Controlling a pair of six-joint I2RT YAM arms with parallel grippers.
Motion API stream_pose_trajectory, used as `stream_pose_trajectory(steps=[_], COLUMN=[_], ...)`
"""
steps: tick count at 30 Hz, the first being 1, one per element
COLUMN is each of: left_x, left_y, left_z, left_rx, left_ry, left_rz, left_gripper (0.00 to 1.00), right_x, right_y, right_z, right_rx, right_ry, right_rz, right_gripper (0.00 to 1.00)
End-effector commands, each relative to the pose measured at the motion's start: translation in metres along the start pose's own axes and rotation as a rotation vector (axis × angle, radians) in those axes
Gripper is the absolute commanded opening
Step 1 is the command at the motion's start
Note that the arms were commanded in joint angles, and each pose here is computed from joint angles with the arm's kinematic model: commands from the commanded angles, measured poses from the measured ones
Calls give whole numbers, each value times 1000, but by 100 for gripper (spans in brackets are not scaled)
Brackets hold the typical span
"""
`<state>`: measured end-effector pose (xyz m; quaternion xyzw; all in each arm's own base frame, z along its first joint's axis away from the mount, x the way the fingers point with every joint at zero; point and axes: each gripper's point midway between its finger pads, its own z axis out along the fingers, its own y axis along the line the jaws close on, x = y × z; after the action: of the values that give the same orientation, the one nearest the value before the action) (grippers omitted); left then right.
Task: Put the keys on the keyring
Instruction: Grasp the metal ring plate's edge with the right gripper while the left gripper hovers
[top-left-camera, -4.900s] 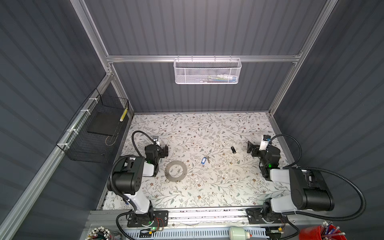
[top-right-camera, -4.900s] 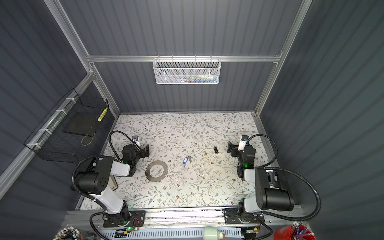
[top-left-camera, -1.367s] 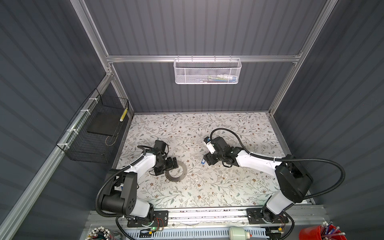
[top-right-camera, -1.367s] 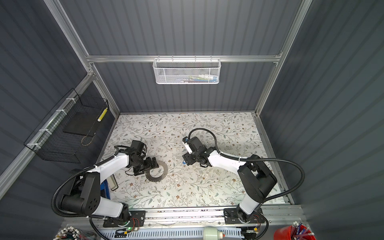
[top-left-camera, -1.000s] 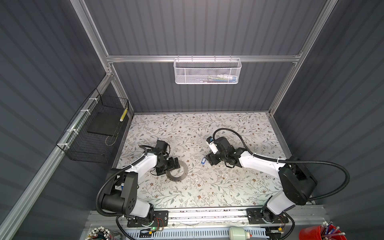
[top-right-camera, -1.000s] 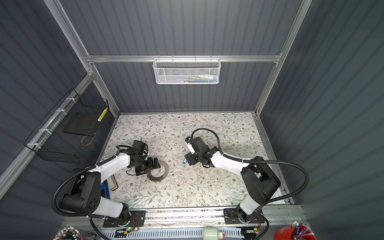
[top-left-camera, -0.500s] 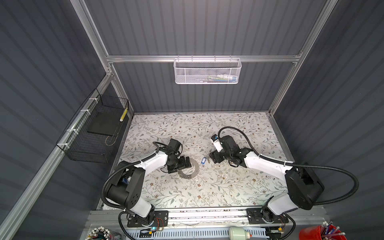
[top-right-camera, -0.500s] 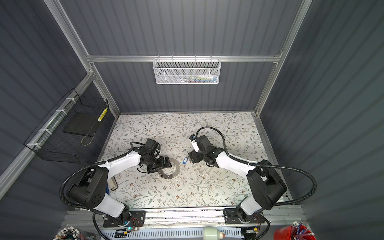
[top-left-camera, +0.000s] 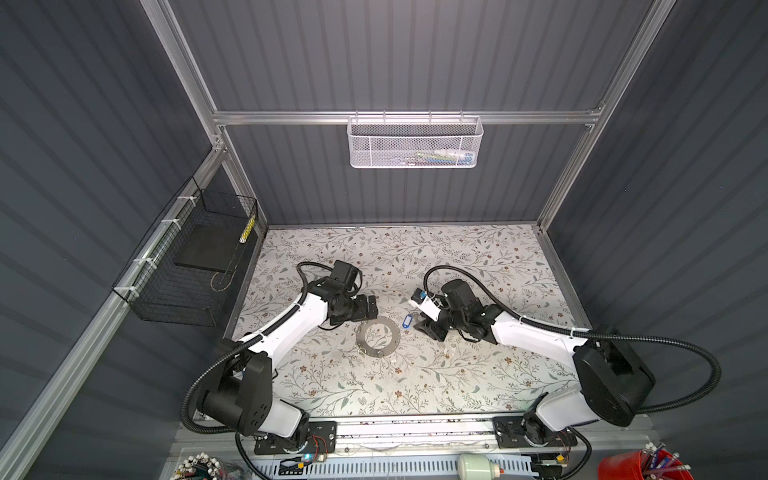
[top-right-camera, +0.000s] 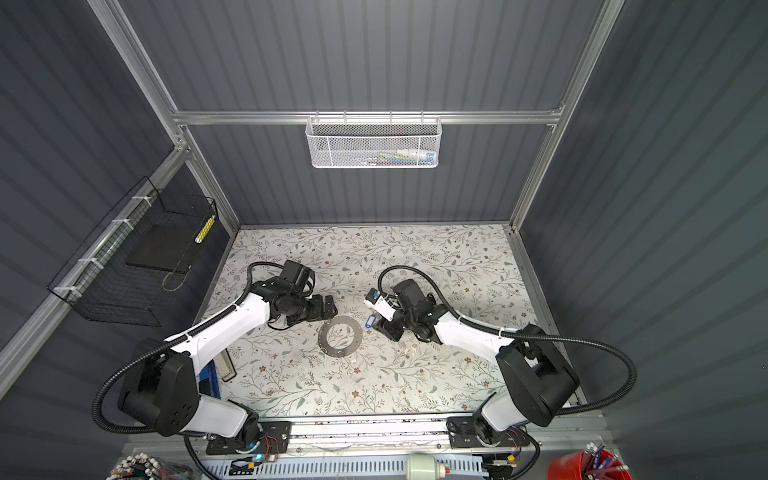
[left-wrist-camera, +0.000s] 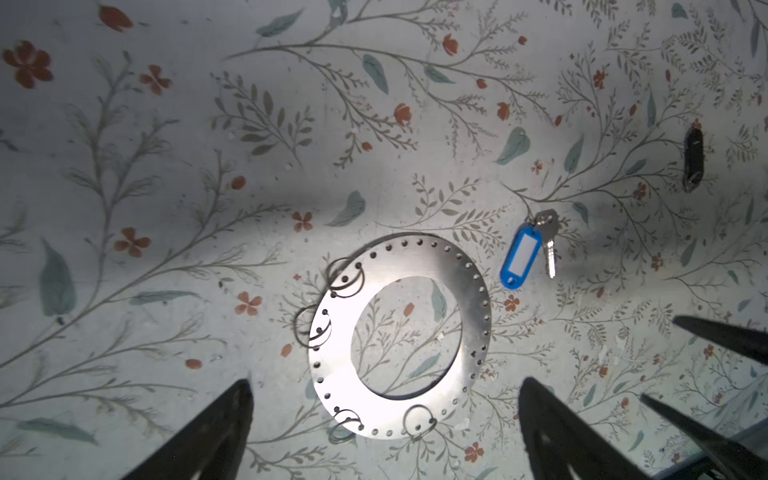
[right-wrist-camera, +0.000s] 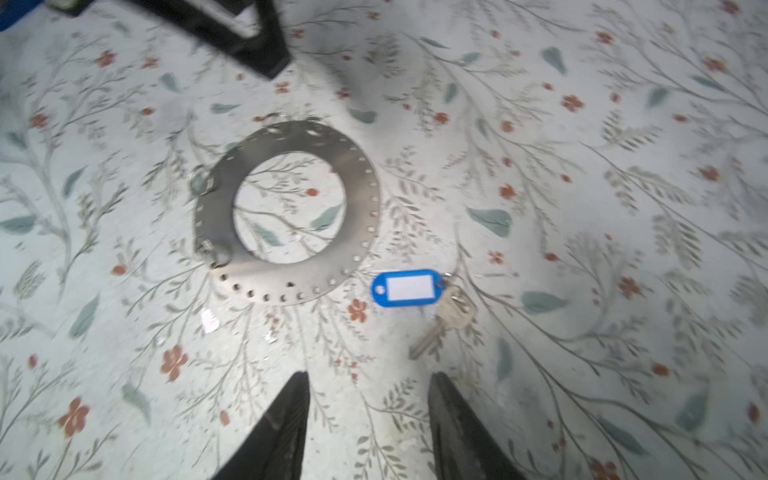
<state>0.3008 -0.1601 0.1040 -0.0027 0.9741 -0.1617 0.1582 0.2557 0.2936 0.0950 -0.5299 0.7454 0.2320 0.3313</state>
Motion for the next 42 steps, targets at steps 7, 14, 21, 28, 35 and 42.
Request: stream_pose_trajectory(steps=[7, 14, 21, 28, 35, 42], left_x=[-12, -20, -17, -14, -12, -9], left_y=[25, 33, 44, 33, 34, 37], left_z=[-13, -23, -20, -15, -19, -18], left_rx=[80, 76, 69, 143, 135, 123], left_ry=[-43, -94, -77, -62, -73, -67], left_rz=[-89, -99, -126, -143, -131, -126], left_gripper=[100, 100, 100, 100, 100, 100], right_x=[-21, -21, -5, -2, -1, -3], right_y=[80, 77, 67, 69, 75, 79], right_z=[35, 63, 74, 84, 92, 99], right_rx=[-404, -404, -375, -401, -426, -440], right_ry=[2, 106, 210, 251, 254, 264], right_rz=[-409, -439, -460, -455, -459, -451], right_gripper=[33, 30, 31, 31, 31, 30])
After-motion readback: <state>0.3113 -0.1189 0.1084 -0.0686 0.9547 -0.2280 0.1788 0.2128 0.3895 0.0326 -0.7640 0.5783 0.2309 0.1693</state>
